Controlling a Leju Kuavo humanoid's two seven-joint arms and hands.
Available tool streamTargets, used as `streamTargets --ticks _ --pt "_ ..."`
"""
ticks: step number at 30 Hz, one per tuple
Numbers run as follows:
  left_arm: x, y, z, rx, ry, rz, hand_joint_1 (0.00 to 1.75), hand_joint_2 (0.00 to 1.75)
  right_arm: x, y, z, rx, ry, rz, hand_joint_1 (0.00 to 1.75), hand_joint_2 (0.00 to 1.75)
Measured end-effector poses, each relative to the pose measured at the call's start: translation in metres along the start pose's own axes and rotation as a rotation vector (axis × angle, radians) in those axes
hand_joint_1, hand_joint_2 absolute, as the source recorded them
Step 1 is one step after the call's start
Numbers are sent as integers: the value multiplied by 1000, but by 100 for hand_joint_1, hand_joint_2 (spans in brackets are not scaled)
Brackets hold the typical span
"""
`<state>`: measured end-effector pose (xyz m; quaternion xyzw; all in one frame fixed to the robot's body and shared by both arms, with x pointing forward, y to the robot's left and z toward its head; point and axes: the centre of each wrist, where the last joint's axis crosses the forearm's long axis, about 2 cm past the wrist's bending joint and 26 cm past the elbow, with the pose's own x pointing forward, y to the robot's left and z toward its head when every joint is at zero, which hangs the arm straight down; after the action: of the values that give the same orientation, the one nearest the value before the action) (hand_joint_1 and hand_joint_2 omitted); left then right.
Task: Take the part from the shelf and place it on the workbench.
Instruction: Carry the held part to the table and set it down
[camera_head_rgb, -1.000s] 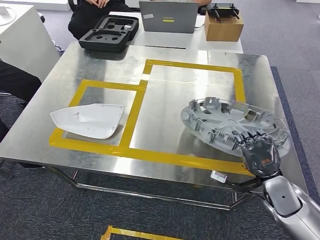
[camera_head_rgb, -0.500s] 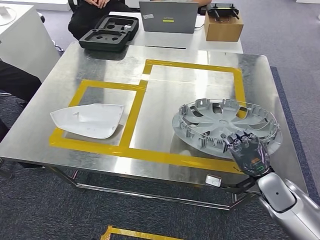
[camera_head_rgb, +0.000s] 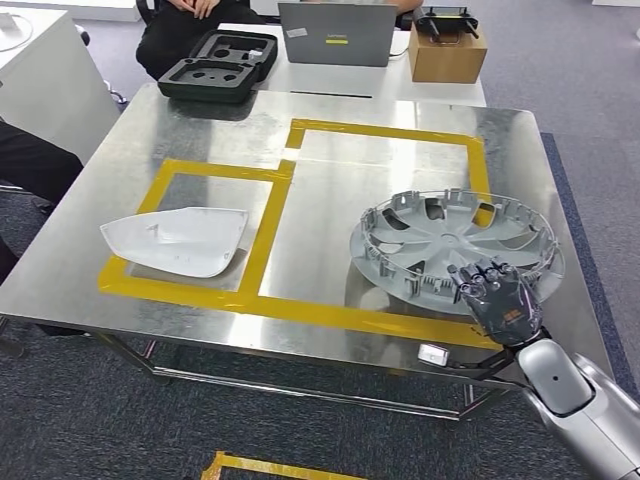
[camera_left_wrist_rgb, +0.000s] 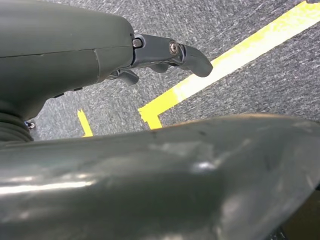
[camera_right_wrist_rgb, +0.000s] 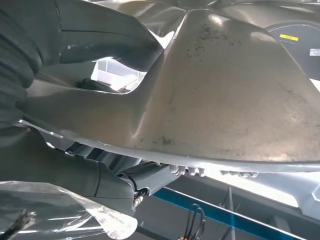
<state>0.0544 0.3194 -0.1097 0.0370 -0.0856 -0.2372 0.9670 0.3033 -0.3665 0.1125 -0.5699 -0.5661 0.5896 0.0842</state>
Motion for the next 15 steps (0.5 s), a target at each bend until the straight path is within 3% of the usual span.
streamTargets --ticks 2,6,7,11,15 --pt "0 0 0 1 0 0 0 0 -1 1 0 3 4 1 175 175" --pt "0 0 0 4 0 0 0 175 -3 1 0 6 15 3 0 175" --pt "0 0 0 5 0 0 0 175 -4 1 0 7 18 3 0 175" --pt "0 0 0 7 0 -1 0 0 -4 2 0 8 29 3 0 175" --pt "0 0 0 8 0 0 0 0 -4 2 -1 10 42 -1 0 175"
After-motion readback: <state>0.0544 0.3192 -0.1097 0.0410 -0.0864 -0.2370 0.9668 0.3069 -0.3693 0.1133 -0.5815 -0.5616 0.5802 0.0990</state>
